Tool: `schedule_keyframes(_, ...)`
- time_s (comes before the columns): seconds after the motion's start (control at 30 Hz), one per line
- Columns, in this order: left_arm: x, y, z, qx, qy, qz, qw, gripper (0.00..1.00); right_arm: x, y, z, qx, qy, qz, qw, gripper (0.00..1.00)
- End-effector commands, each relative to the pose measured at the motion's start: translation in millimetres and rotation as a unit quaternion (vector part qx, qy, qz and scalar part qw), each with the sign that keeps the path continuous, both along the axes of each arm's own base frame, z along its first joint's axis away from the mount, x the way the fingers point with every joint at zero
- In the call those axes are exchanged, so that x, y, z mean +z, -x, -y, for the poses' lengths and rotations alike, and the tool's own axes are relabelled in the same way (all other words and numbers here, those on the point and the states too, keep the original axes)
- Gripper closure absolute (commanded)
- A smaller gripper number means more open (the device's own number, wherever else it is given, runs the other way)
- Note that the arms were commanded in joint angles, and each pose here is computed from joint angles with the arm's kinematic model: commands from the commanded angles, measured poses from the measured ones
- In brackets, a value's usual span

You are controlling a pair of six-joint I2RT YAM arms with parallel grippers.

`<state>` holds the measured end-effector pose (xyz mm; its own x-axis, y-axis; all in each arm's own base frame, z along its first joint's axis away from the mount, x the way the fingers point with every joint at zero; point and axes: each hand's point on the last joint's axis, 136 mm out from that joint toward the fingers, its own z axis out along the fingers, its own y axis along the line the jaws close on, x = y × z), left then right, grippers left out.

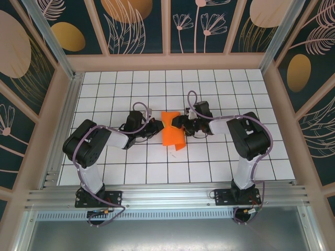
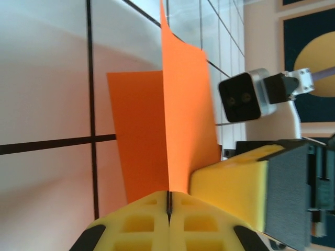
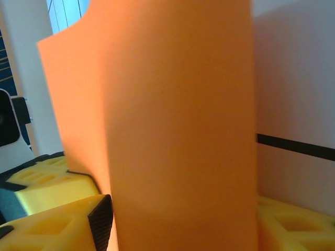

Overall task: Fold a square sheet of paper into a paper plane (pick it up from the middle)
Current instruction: First fold in half a square sheet of paper at the center of the table.

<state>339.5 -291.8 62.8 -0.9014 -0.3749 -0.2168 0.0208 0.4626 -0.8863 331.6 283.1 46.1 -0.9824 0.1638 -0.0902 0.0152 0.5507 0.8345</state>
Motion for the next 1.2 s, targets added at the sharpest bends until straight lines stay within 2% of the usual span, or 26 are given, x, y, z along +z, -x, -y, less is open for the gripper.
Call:
schedule_keyframes(0.0, 1.6, -7.3, -7.9, 0.033, -0.022, 0.015, 0.999, 1.0, -6.8, 3.4, 13.3, -0.026, 0.029, -0.01, 0.999, 0.34)
schedule_keyframes(0.07, 2.7, -6.5, -5.9, 0.029, -0.025, 0.016, 0.999, 1.0, -4.6, 2.9, 16.7, -0.033, 0.038, -0.006, 0.999, 0.33)
schedule_keyframes(0.3, 1.1, -5.7, 4.9, 0.012, -0.032, 0.014, 0.999, 1.0, -2.4, 2.5, 33.9, -0.059, 0.079, 0.002, 0.995, 0.16)
schedule_keyframes(0.43, 8.1, -8.3, 6.5, 0.012, -0.036, 0.022, 0.999, 1.0, 0.6, 2.3, 41.8, -0.064, 0.093, 0.009, 0.994, 0.15)
schedule_keyframes(0.77, 11.2, -11.2, 25.8, -0.01, -0.033, 0.021, 0.999, 1.0, 15.4, -2.0, 64.9, -0.04, 0.181, 0.064, 0.981, 0.18)
schedule_keyframes(0.97, 9.5, -9.6, 46.6, -0.028, -0.026, 0.018, 0.999, 1.0, 22.7, 10.9, 53.5, 0.015, 0.15, 0.076, 0.986, 0.22)
schedule_keyframes(1.17, 3.5, -5.4, 57.7, -0.038, -0.022, 0.011, 0.999, 1.0, 20.5, 25.3, 51.1, 0.018, 0.101, 0.049, 0.994, 0.3)
